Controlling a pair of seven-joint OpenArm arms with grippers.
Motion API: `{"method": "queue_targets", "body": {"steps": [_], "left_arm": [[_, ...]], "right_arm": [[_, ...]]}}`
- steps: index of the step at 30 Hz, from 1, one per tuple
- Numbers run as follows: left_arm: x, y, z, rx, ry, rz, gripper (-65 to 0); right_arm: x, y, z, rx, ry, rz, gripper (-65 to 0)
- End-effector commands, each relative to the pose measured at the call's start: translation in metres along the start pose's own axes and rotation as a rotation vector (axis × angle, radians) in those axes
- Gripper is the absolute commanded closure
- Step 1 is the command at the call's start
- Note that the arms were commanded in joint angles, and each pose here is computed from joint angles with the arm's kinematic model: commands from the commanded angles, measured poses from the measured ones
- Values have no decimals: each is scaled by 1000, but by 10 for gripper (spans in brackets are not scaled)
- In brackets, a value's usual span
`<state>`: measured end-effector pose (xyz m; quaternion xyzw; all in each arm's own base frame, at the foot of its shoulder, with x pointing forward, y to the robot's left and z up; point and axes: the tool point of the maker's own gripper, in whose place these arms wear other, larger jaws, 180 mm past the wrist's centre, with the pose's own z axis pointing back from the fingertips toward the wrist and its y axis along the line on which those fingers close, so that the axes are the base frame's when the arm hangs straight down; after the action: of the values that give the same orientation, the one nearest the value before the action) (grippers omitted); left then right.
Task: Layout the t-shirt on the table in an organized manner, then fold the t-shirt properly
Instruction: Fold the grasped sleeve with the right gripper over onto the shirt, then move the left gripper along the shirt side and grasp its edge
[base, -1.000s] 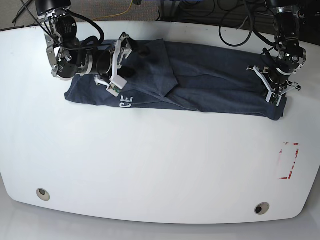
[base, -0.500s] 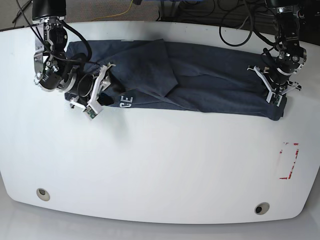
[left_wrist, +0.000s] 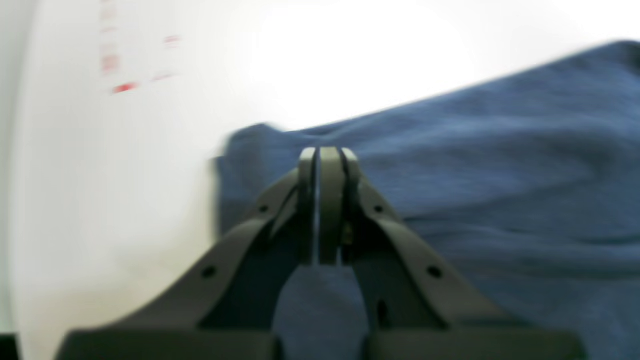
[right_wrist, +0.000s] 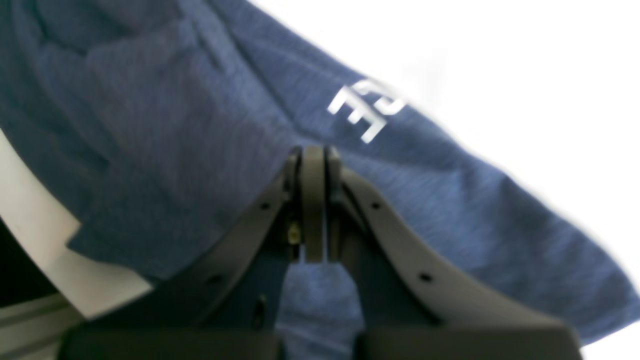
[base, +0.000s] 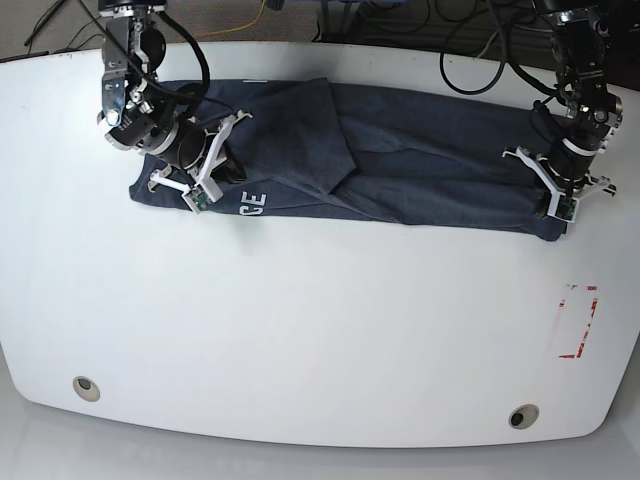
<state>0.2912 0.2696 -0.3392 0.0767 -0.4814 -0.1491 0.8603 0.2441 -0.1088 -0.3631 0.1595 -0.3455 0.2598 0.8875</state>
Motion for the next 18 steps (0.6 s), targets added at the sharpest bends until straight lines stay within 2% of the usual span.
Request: {"method": "queue_targets", "body": {"steps": [1,7,9,11,14,17,18], "left_arm": [[16,22,6,63,-85,27,0],[3,43,5,119,-58,78,0],[-5,51,4,139,-13,94,-13],[-12,62,7,167,32,113,-57],[-19,78,11,209,93,143,-163],[-17,88,12,232,110,164,-274],[-17,88,11,234,109,165,-291]], "right_arm": [[1,0,1,-28,-11,46,0],[-18,7,-13,-28,21,19,0],[-28,5,-19,-26,41,-4,0],[-35,3,-23,-23,46,-21,0],[-47,1,-30,-17,54,-51,0],[-53,0,-33,-11,55,-74,0],[-54,0,-33,-11,55,-75,0]]}}
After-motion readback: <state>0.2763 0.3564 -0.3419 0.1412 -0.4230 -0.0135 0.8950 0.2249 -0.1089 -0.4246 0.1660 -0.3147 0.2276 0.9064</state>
